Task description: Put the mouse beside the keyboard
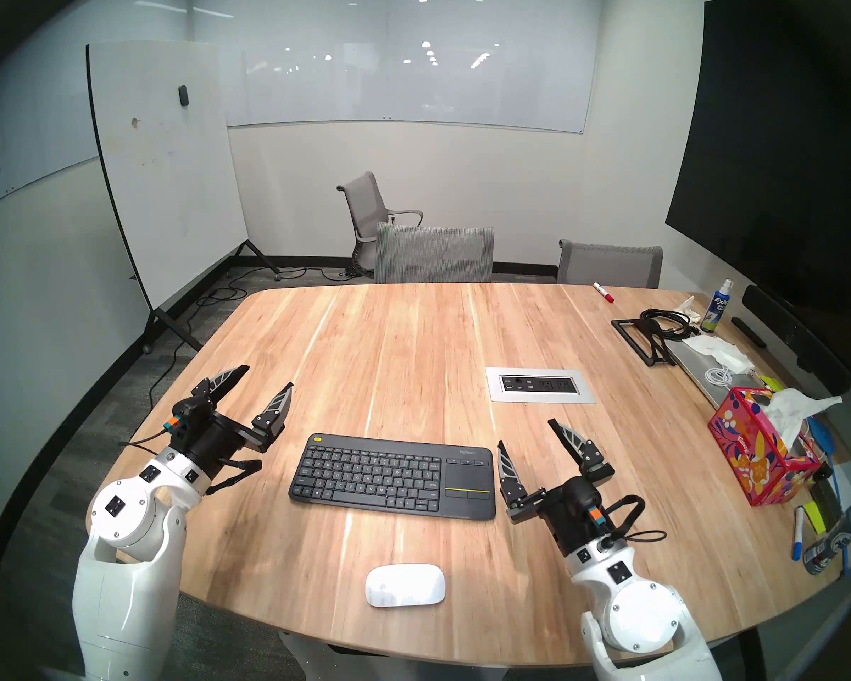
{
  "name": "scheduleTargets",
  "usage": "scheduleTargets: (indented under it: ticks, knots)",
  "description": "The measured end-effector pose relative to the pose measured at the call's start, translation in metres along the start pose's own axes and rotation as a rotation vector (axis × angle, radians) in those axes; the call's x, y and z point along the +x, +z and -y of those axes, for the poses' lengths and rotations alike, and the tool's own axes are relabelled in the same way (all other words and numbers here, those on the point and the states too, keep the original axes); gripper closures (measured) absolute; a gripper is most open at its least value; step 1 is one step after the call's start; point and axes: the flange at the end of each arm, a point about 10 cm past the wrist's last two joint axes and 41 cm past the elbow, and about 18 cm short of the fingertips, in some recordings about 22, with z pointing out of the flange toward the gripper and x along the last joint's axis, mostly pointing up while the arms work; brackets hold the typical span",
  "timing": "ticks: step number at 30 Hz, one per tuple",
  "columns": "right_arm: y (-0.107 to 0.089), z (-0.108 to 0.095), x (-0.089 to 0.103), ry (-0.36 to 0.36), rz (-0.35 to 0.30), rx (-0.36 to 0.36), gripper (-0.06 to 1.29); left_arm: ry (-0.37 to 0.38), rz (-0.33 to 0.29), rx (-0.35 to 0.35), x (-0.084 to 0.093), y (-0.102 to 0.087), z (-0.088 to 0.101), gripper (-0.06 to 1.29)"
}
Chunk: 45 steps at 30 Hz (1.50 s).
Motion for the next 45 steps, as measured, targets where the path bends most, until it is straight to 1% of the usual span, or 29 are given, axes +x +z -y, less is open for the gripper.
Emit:
scheduleTargets:
  ticks: [4, 9, 12, 16, 18, 21, 23, 26, 30, 33, 36, 45]
  knots:
    - [0.003, -0.01, 0.006, -0.018, -0.016, 0.071, 0.04, -0.002, -0.003, 0.004, 0.0, 0.001, 0.0, -0.01]
    - [0.002, -0.017, 0.019, -0.008, -0.034, 0.16, 0.04, -0.005, -0.008, 0.007, 0.001, 0.001, 0.0, -0.01]
    - [-0.004, -0.021, 0.027, 0.014, -0.03, 0.223, 0.04, -0.007, -0.01, 0.009, 0.001, 0.001, 0.001, -0.01]
    - [-0.01, -0.025, 0.031, 0.042, -0.015, 0.279, 0.04, -0.009, -0.011, 0.01, 0.002, 0.001, 0.001, -0.01]
    - [-0.014, -0.028, 0.034, 0.054, -0.005, 0.319, 0.04, -0.009, -0.012, 0.01, 0.002, 0.001, 0.001, -0.01]
    - [-0.017, -0.031, 0.035, 0.061, 0.008, 0.369, 0.04, -0.01, -0.013, 0.01, 0.002, 0.001, 0.001, -0.01]
    - [-0.017, -0.032, 0.035, 0.063, 0.014, 0.385, 0.04, -0.01, -0.013, 0.01, 0.002, 0.001, 0.001, -0.01]
    - [-0.018, -0.035, 0.026, 0.064, 0.043, 0.426, 0.04, -0.01, -0.014, 0.009, 0.002, 0.001, 0.001, -0.01]
    - [-0.017, -0.028, 0.014, 0.07, 0.07, 0.501, 0.04, -0.01, -0.014, 0.007, 0.002, 0.001, 0.001, -0.01]
    - [-0.016, -0.024, 0.012, 0.072, 0.073, 0.533, 0.04, -0.01, -0.014, 0.007, 0.002, 0.001, 0.001, -0.01]
    - [-0.012, -0.015, 0.008, 0.069, 0.072, 0.594, 0.04, -0.01, -0.014, 0.006, 0.002, 0.001, 0.001, -0.01]
    - [-0.004, 0.004, 0.008, 0.052, 0.061, 0.697, 0.04, -0.009, -0.015, 0.004, 0.003, 0.001, 0.001, -0.01]
